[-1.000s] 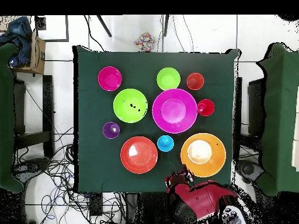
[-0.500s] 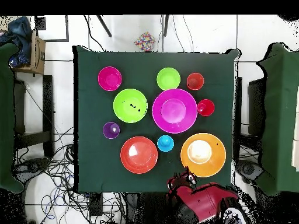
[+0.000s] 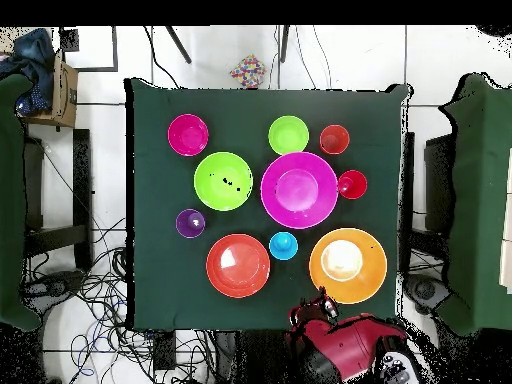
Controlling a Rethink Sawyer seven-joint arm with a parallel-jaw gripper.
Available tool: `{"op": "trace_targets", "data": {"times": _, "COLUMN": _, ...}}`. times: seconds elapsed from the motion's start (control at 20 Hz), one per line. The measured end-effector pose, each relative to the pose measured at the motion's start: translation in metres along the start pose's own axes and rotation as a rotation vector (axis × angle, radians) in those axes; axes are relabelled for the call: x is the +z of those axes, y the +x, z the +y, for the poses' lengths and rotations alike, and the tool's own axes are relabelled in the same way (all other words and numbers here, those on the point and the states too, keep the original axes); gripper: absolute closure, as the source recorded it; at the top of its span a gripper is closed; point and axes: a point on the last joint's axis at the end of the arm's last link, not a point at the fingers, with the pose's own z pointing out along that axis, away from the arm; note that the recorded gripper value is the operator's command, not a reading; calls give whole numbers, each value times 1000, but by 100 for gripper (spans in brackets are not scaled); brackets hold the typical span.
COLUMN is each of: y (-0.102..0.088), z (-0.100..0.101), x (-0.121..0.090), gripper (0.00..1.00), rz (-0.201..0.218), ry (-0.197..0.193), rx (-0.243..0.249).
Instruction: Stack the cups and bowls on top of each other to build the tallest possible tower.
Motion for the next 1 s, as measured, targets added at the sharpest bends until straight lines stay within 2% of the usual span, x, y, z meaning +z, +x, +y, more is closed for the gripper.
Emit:
{"op": "trace_targets", "data": {"times": 0.55, "y": 18, "z": 11, "x": 19, "gripper": 0, "rz": -17, "ry": -20, "rx": -35}}
{"op": "trace_targets", "data": {"times": 1.0, "y": 32, "z": 12, "x": 20, "gripper": 0, "rz": -8, "ry": -18, "rx": -46}}
